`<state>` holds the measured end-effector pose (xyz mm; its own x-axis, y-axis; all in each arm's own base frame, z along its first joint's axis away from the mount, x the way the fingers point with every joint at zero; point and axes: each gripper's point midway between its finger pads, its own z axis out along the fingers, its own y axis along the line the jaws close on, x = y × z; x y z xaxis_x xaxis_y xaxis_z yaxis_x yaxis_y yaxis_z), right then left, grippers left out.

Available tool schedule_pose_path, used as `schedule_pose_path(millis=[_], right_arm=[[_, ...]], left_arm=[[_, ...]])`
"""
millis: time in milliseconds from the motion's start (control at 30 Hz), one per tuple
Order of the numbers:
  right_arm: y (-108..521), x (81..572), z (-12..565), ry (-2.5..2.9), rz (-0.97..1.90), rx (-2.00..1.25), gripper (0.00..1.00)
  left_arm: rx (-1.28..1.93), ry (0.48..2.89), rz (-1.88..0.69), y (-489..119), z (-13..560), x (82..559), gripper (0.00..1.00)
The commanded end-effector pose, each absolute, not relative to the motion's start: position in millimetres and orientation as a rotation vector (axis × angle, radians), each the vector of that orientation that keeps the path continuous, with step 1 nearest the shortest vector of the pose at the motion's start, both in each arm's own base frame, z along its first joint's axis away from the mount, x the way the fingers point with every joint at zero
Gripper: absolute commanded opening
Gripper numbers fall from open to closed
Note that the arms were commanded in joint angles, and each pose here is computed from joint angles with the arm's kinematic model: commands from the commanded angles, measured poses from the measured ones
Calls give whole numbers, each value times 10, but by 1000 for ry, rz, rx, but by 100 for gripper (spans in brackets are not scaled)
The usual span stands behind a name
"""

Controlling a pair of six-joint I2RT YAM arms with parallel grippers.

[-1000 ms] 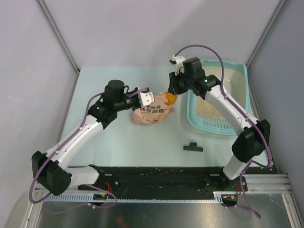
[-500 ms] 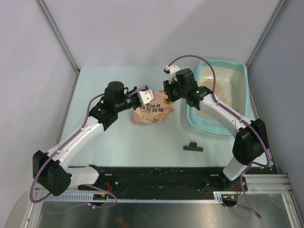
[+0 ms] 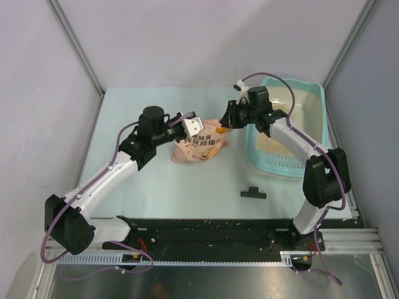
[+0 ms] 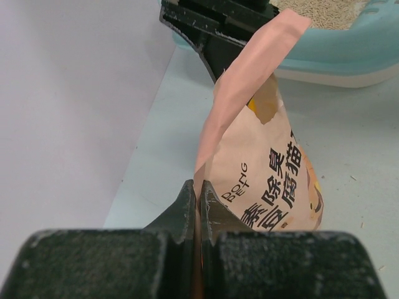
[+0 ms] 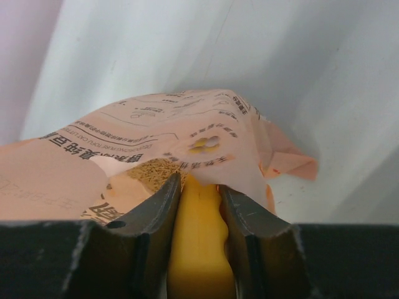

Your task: Fill the litter box with clean litter

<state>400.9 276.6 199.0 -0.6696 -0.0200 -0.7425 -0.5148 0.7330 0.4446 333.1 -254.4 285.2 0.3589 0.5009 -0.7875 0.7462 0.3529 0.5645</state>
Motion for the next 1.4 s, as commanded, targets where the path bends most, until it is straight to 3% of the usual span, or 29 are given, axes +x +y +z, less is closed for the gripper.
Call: schedule_pose_path(millis=[0, 300, 500, 700, 1367], right_arm=[[2881, 3809, 2044, 2258, 1230, -265, 0], [2902, 3796, 2108, 2209, 1524, -195, 0], [2732, 4040, 2289, 2103, 1544, -100, 0], [2307, 4308, 2315, 2134, 1477, 232, 0], [1930, 4242, 2623, 2019, 1667, 125, 0]], left_arm=[[1215, 1013, -202, -2742, 3666, 3339, 0], [1262, 991, -133, -2764, 3668, 3397, 0], [1261, 1002, -121, -2791, 3665, 3395, 0], [1268, 1010, -125, -2791, 3617, 3369, 0], [1274, 997, -65, -2786, 3742, 3454, 0]])
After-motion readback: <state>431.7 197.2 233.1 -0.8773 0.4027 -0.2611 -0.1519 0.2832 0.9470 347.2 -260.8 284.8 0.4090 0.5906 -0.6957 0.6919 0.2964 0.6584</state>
